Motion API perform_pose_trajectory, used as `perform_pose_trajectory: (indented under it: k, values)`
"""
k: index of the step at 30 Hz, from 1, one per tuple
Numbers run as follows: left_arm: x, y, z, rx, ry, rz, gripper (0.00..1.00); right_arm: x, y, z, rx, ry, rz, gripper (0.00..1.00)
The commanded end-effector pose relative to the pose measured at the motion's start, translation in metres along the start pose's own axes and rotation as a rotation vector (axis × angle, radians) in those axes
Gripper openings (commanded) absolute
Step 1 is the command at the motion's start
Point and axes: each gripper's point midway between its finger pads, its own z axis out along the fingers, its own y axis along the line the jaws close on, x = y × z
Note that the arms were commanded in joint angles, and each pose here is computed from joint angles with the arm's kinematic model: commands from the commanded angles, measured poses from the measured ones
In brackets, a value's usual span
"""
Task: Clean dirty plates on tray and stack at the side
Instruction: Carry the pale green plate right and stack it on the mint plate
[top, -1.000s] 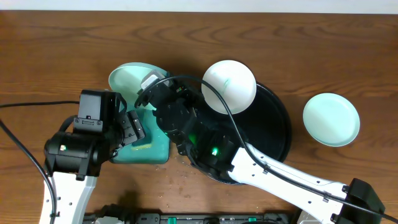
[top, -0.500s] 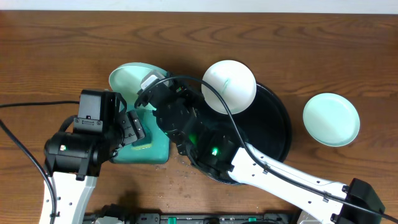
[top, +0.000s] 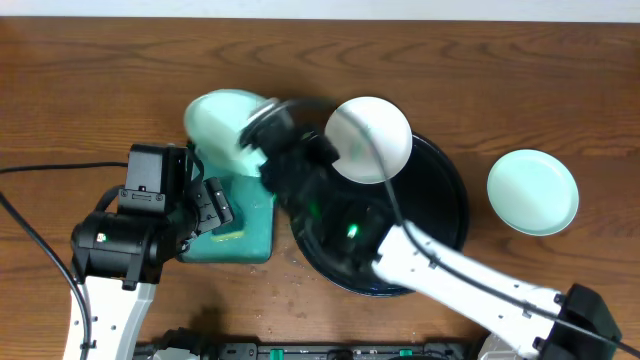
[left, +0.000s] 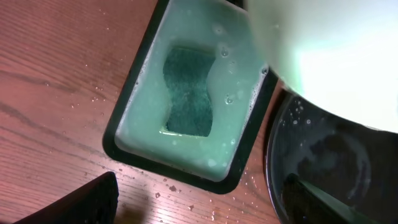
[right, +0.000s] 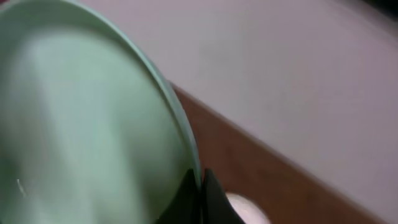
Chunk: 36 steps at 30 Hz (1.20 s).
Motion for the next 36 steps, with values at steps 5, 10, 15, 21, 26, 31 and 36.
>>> perform_pose_trajectory:
  k: [5,10,15,21,26,31,36]
  values:
    - [-0.006,-0.001,-0.005,0.003,-0.019,-0.003,0.84,0.055,0.016,0.033,-0.404,0.277,0.503,0.01]
    - [-0.006,-0.001,-0.005,0.003,-0.019,-0.003,0.84,0.043,-0.030,0.023,-0.519,0.274,0.618,0.01]
    - [-0.006,-0.001,-0.005,0.003,-0.019,-0.003,0.84,0.065,-0.141,0.010,-0.293,0.316,0.838,0.01]
    - [-0.006,-0.001,-0.005,0.003,-0.019,-0.003,0.84,0.179,-0.272,-0.029,0.172,0.554,1.076,0.01]
    - [-0.006,-0.001,-0.005,0.003,-0.019,-0.003,0.84,0.282,-0.343,-0.092,0.575,0.789,1.185,0.01]
    - [-0.006,-0.001,-0.005,0.003,-0.019,-0.003,0.84,0.364,-0.366,-0.137,0.795,0.948,1.283,0.01]
    - [-0.006,-0.001,-0.005,0.003,-0.019,-0.003,0.85,0.402,-0.365,-0.153,0.842,1.036,1.358,0.02]
